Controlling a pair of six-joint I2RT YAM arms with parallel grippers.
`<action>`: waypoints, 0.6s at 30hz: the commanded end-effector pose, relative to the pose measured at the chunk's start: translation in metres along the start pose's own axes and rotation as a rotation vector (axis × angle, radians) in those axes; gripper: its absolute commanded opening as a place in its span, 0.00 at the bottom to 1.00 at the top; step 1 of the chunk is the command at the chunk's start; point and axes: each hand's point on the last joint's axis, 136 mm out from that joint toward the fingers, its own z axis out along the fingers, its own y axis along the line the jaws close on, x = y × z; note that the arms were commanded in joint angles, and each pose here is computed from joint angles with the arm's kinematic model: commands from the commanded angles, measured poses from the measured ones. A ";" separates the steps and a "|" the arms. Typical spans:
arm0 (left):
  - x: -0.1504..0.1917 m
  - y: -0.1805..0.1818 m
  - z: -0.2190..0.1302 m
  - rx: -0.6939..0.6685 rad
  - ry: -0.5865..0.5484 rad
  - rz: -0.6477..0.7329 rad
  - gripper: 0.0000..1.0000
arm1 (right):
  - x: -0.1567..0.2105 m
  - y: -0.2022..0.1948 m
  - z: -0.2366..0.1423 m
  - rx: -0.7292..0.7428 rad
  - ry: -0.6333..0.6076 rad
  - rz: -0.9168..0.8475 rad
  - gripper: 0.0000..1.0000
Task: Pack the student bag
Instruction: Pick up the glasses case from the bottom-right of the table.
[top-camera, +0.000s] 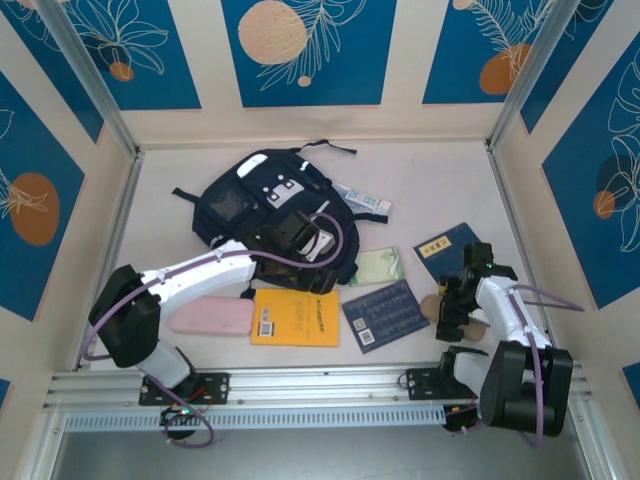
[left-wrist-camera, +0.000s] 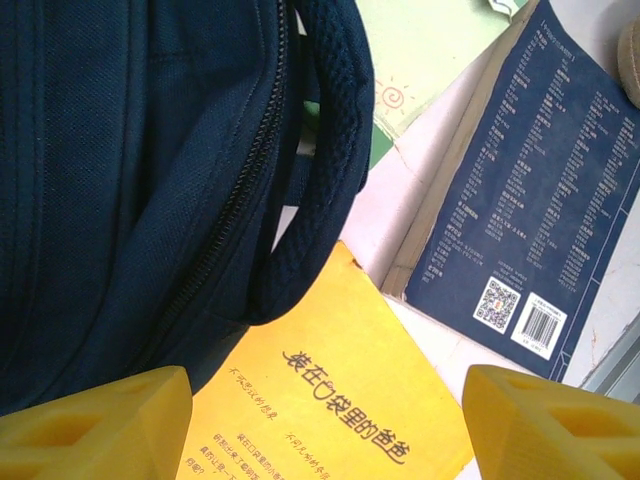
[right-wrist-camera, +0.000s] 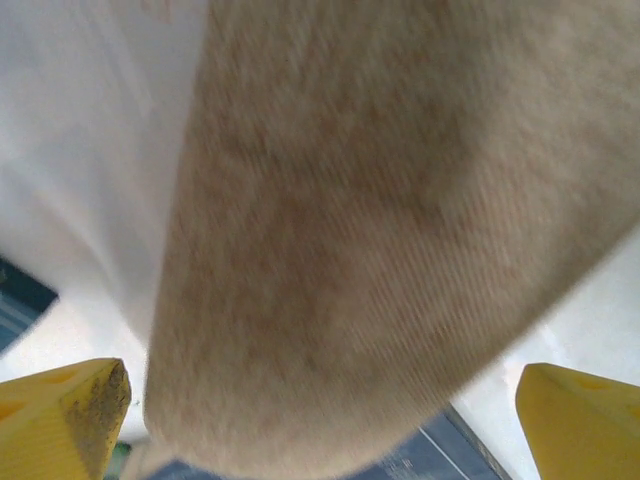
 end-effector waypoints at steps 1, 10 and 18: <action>-0.007 0.003 -0.011 0.003 -0.041 0.017 0.71 | -0.017 0.019 0.007 -0.062 -0.048 0.022 0.99; -0.037 0.025 -0.035 0.023 -0.124 -0.109 0.70 | -0.023 0.032 0.025 -0.130 -0.018 -0.008 0.66; -0.067 0.077 -0.063 -0.072 -0.200 -0.232 0.70 | -0.022 0.039 0.006 -0.161 -0.028 -0.070 0.38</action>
